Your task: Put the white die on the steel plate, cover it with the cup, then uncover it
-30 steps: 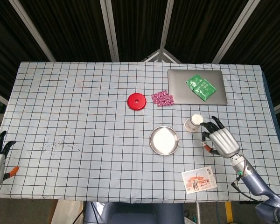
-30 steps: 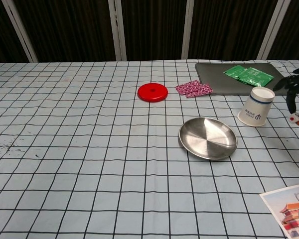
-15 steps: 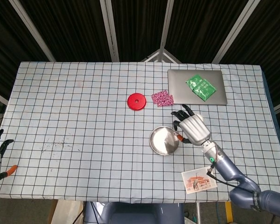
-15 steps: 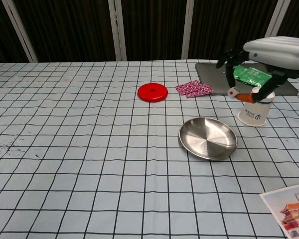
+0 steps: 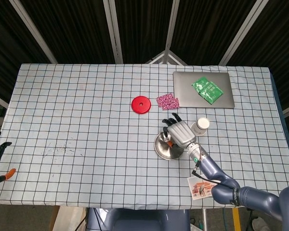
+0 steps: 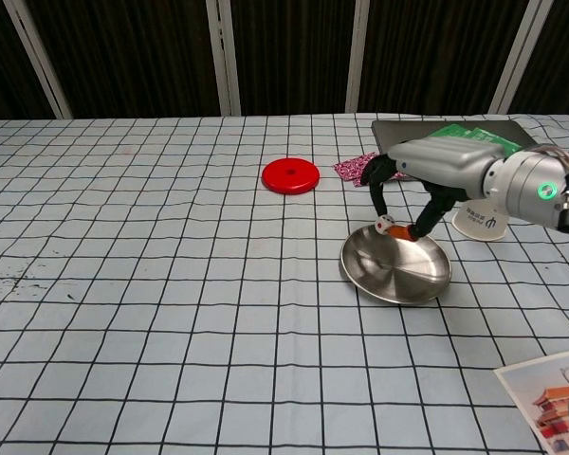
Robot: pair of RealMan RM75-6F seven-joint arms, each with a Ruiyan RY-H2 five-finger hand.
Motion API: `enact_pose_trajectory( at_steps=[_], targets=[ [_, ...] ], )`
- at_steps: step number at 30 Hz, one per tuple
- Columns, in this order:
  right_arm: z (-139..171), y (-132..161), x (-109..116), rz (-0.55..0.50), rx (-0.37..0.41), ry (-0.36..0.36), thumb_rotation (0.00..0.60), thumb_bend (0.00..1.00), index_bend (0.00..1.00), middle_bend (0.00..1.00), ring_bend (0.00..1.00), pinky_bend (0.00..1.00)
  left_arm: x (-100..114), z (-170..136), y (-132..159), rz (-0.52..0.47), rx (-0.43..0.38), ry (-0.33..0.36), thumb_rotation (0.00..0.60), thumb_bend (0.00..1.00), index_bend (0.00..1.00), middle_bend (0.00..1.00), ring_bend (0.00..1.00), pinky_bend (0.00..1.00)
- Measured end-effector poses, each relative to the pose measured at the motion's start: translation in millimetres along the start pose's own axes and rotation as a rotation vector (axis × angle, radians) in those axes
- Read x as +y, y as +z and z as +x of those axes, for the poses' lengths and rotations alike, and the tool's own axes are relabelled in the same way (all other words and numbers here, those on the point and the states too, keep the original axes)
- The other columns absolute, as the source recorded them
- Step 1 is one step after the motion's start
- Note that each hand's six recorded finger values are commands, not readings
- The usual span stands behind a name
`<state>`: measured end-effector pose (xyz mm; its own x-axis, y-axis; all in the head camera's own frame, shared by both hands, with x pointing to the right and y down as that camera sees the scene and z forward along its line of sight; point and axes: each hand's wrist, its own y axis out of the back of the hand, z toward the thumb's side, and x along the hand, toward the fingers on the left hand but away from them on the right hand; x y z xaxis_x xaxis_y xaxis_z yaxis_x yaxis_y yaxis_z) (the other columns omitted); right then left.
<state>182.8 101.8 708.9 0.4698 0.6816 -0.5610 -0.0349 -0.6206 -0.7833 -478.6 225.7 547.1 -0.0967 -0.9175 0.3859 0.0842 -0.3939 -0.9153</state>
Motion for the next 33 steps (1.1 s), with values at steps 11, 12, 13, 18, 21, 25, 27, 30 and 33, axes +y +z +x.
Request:
enact_pose_trajectory(
  at_steps=[11, 12, 13, 18, 21, 25, 27, 30, 33],
  targets=[
    [3.6, -17.0, -26.1, -0.027, -0.023, 0.055, 0.6, 0.43, 0.66, 0.22, 0.21, 0.06, -2.5, 0.2, 2.4, 0.017, 0.002, -0.005, 0.6, 0.23, 0.23, 0.0, 0.0, 0.13],
    [4.3, -17.4, -27.3, -0.031, -0.02, 0.059, 0.6, 0.43, 0.66, 0.22, 0.21, 0.06, -3.4, 0.5, 3.2, 0.02, 0.0, -0.008, 0.6, 0.23, 0.23, 0.0, 0.0, 0.13],
    [4.8, -17.4, -28.3, -0.033, -0.017, 0.063, 0.6, 0.43, 0.65, 0.22, 0.21, 0.06, -4.1, 0.7, 4.1, 0.022, -0.003, -0.01, 0.6, 0.23, 0.23, 0.0, 0.0, 0.13],
    [8.2, -16.3, -33.2, -0.029, 0.005, 0.096, 0.6, 0.43, 0.5, 0.22, 0.2, 0.06, -4.6, 1.0, 4.9, 0.025, -0.004, -0.011, 0.6, 0.23, 0.23, 0.0, 0.0, 0.13],
    [8.5, -15.1, -33.3, -0.032, 0.013, 0.107, 0.6, 0.4, 0.39, 0.21, 0.18, 0.04, -4.4, 1.0, 4.4, 0.025, 0.0, -0.01, 0.6, 0.23, 0.23, 0.0, 0.0, 0.13],
    [7.7, -16.2, -31.6, -0.034, 0.009, 0.107, 0.6, 0.27, 0.24, 0.17, 0.15, 0.02, -4.4, 1.0, 4.4, 0.025, -0.001, -0.01, 0.6, 0.23, 0.23, 0.0, 0.0, 0.13],
    [7.4, -17.2, -30.7, -0.026, 0.005, 0.106, 0.6, 0.25, 0.2, 0.15, 0.14, 0.02, -4.5, 1.1, 4.0, 0.026, 0.0, -0.011, 0.6, 0.23, 0.23, 0.0, 0.0, 0.13],
    [6.8, -18.1, -27.6, -0.017, -0.002, 0.095, 0.6, 0.24, 0.17, 0.14, 0.14, 0.02, -4.7, 1.3, 4.1, 0.026, 0.0, -0.011, 0.6, 0.23, 0.23, 0.0, 0.0, 0.13],
    [7.4, -16.5, -24.8, -0.024, -0.003, 0.087, 0.6, 0.24, 0.17, 0.13, 0.13, 0.02, -4.8, 1.0, 4.0, 0.028, 0.001, -0.012, 0.6, 0.23, 0.23, 0.0, 0.0, 0.13]
  ],
)
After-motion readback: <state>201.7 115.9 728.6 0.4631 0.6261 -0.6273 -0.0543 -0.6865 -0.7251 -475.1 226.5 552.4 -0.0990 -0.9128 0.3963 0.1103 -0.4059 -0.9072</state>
